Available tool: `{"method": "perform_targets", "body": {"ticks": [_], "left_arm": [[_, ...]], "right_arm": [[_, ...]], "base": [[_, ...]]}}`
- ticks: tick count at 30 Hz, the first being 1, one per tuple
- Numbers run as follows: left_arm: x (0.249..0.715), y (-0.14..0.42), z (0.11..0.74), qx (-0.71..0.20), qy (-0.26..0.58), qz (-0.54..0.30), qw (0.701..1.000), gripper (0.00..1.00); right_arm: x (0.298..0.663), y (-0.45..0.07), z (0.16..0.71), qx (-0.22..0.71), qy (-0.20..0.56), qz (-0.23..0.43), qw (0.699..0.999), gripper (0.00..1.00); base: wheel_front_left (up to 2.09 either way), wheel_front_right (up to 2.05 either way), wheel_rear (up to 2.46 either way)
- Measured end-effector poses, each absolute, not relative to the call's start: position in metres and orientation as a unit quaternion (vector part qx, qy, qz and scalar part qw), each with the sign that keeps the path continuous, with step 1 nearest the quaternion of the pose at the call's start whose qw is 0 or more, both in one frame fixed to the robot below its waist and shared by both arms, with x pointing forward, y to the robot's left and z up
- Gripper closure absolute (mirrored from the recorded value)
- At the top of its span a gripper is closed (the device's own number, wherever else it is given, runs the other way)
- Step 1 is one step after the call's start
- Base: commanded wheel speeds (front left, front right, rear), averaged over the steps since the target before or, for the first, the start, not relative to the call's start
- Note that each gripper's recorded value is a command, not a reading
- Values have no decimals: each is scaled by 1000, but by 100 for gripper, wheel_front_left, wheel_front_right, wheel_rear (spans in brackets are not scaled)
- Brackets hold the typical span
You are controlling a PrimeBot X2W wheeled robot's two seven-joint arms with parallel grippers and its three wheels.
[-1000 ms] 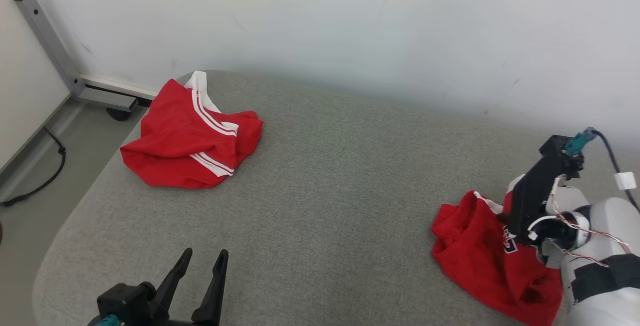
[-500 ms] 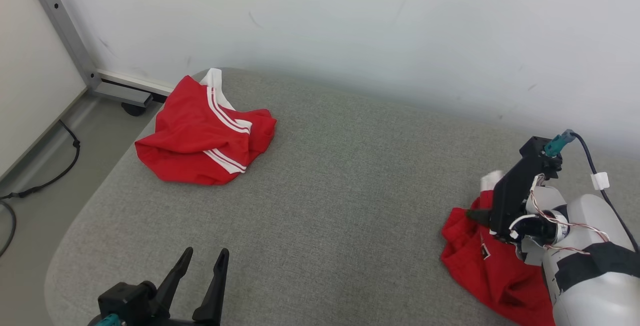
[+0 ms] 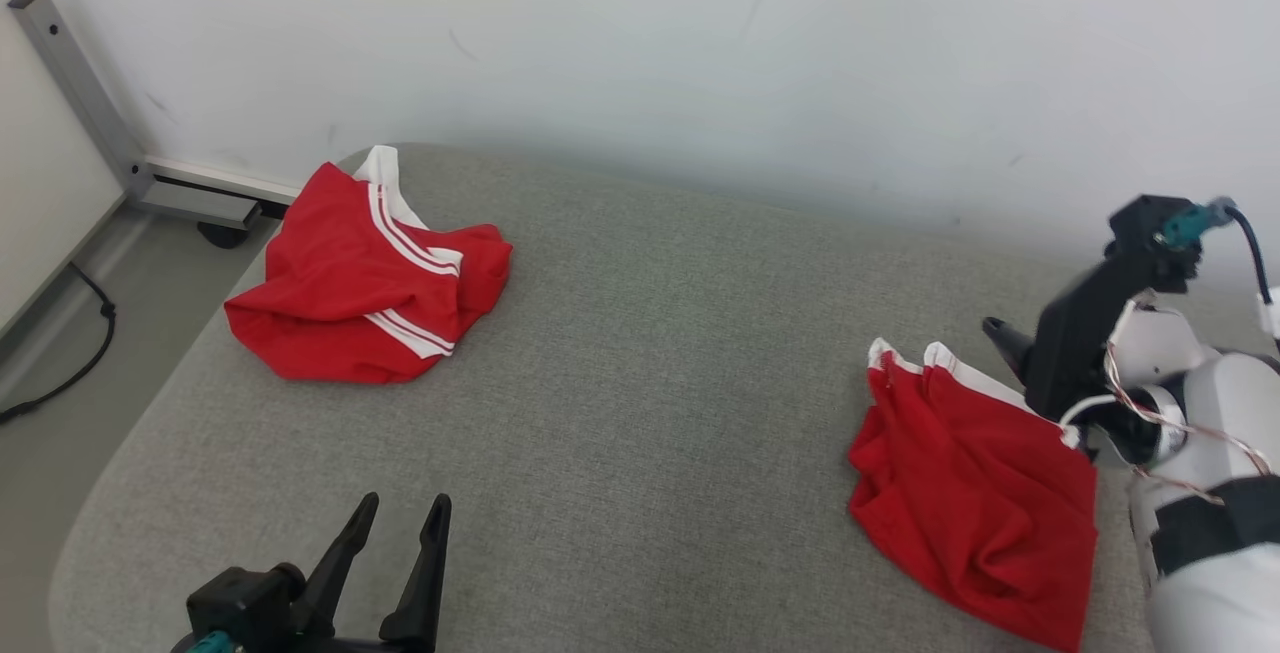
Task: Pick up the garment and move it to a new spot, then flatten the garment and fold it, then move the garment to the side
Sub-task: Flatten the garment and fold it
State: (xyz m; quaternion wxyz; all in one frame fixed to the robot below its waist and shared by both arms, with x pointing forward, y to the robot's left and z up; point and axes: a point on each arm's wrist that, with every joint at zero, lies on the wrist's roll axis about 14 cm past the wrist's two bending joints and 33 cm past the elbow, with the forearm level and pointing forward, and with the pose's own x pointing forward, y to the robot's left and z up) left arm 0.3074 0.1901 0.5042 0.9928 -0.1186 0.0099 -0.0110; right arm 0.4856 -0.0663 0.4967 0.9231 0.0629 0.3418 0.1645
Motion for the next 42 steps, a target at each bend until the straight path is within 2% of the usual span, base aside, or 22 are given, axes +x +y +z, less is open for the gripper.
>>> {"method": "perform_targets", "body": {"ticks": [6, 12, 13, 14, 15, 16, 17, 28, 42], "left_arm": [[313, 183, 505, -119, 10, -24, 993, 0], [317, 176, 508, -119, 5, -36, 992, 0], [317, 176, 508, -119, 5, -36, 992, 0], [318, 175, 509, -119, 5, -38, 992, 0], [318, 174, 508, -119, 5, -40, 992, 0], [319, 173, 509, -119, 5, -41, 992, 0], [320, 173, 508, -119, 6, -43, 992, 0], [324, 173, 506, -115, 12, -45, 992, 0], [324, 182, 503, -113, 16, -30, 993, 0]], "right_arm": [[467, -114, 482, 25, 317, 119, 941, 0], [435, -132, 468, 16, 310, 106, 945, 1], [435, -132, 468, 16, 310, 106, 945, 38], [431, -134, 467, 15, 309, 105, 945, 56], [426, -134, 465, 15, 309, 106, 945, 56], [421, -133, 462, 14, 311, 106, 944, 75], [417, -133, 460, 14, 313, 107, 944, 100], [396, -140, 425, -8, 339, 92, 936, 100], [397, -99, 406, -16, 357, 147, 922, 100]], "base": [[0, 0, 0], [0, 0, 0], [0, 0, 0], [0, 0, 0], [0, 0, 0], [0, 0, 0], [0, 0, 0], [0, 0, 0], [0, 0, 0]]}}
